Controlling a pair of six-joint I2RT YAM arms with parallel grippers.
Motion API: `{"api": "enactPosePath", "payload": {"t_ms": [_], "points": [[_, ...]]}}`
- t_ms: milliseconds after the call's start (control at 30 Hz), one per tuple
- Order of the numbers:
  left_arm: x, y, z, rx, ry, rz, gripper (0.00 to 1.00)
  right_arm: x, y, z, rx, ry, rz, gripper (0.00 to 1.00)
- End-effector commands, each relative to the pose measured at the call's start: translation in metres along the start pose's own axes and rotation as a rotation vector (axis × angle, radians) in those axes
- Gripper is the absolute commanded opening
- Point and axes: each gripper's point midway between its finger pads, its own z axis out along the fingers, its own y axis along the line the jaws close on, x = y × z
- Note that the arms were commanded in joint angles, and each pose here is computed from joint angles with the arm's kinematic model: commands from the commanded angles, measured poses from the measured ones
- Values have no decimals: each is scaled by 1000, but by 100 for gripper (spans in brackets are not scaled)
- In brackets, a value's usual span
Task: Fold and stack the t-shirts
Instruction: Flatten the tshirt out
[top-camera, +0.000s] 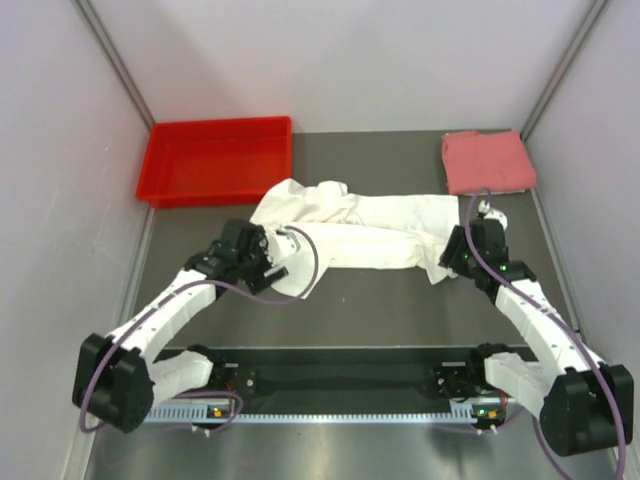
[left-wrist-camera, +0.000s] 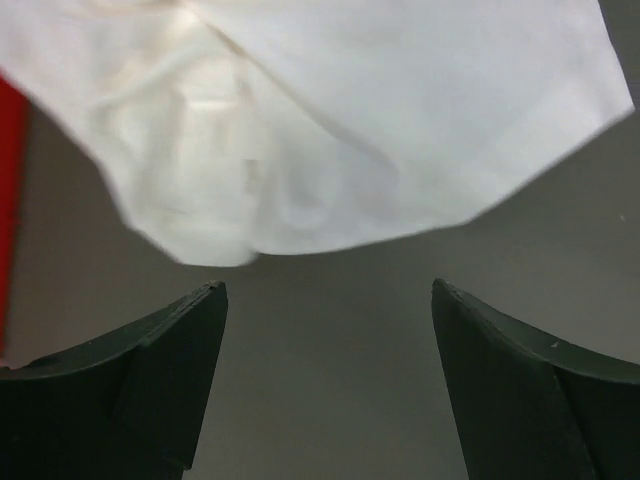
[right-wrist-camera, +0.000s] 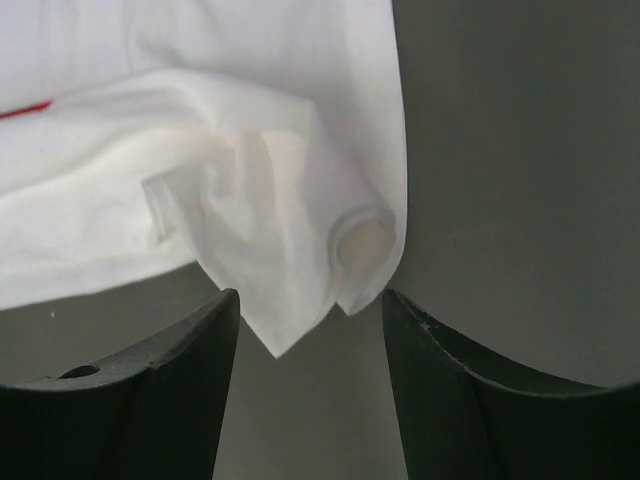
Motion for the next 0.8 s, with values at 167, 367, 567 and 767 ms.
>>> {"api": "enactPosePath", "payload": {"t_ms": [167, 367, 567, 767], "points": [[26, -29, 38, 48, 99, 51, 94, 50, 16, 6, -121, 86, 172, 66], [34, -38, 63, 66, 113, 53, 98, 58, 33, 26, -195, 115, 237, 67], [48, -48, 77, 87, 170, 51, 84, 55, 38, 27, -215, 111, 252, 23], [36, -62, 68, 147, 107, 0, 13, 60, 25, 6, -179, 116, 225, 0]]}}
